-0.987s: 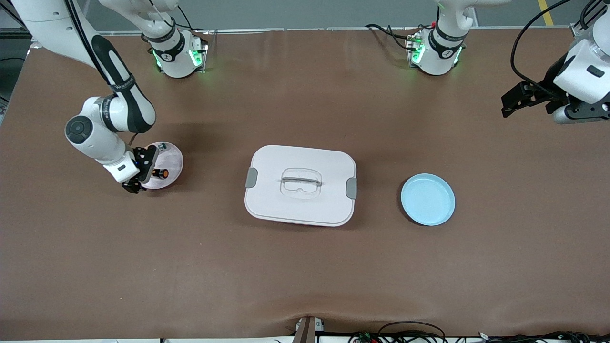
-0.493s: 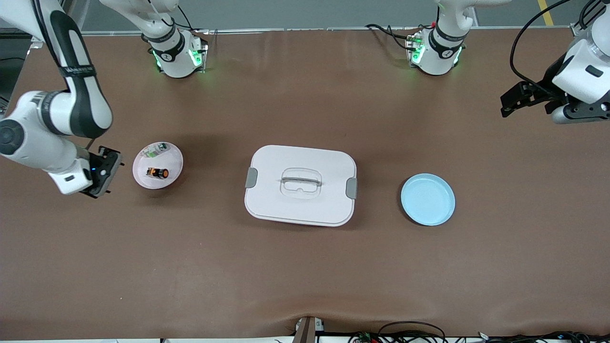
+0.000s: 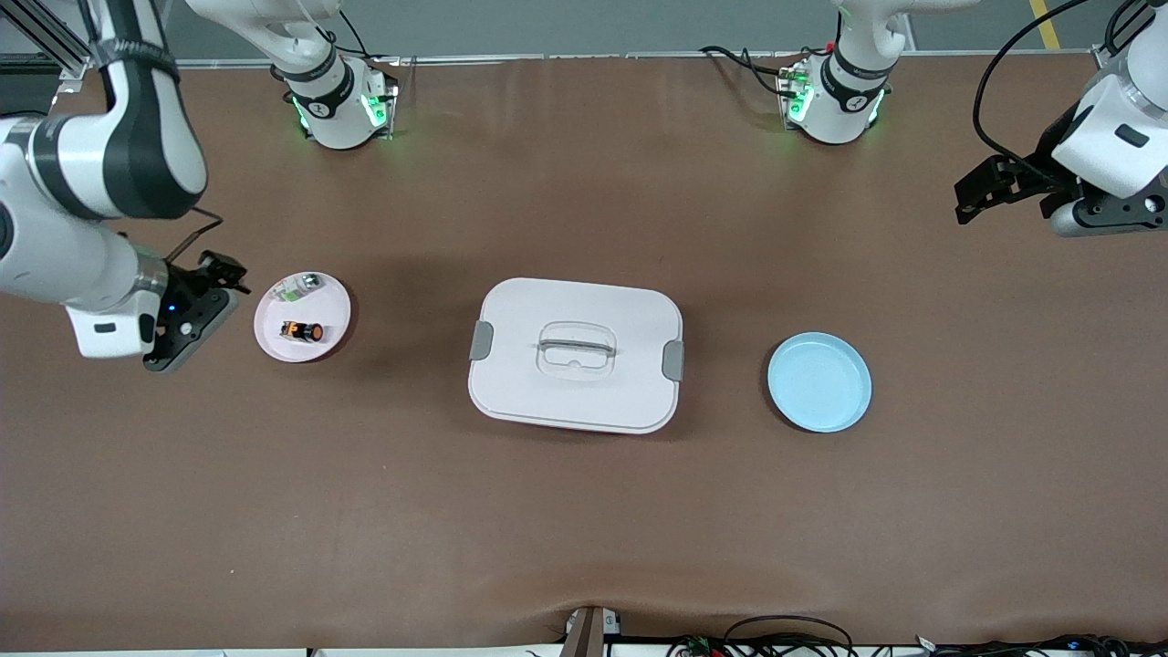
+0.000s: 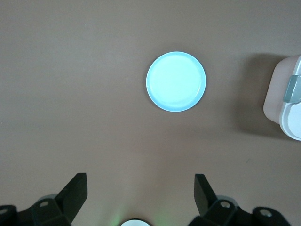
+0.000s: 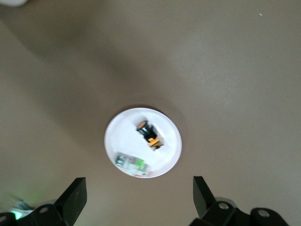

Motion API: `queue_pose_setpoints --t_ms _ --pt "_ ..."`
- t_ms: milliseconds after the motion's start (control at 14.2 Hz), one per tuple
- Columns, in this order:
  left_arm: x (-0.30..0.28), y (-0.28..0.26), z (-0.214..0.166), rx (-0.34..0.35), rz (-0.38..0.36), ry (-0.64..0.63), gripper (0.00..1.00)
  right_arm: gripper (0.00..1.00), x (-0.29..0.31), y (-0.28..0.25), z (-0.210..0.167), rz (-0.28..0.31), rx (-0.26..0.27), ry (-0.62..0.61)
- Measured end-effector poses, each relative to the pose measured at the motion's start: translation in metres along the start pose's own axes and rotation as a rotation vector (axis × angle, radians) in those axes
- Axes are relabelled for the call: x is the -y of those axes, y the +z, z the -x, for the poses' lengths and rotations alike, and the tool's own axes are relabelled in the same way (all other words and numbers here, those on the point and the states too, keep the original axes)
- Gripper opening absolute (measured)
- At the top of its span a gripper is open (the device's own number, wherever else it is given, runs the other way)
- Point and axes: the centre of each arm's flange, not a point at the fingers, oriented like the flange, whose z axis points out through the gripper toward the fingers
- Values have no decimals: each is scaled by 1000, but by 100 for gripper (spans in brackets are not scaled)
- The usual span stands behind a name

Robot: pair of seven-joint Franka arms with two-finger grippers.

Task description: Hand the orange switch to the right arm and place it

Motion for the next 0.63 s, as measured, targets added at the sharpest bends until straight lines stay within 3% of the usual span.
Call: queue_pose_setpoints --t_ms 352,634 --pt "0 0 0 0 0 1 100 100 44 -51 3 15 2 315" --pt "-1 0 0 0 0 1 100 100 29 -106 33 16 -11 420"
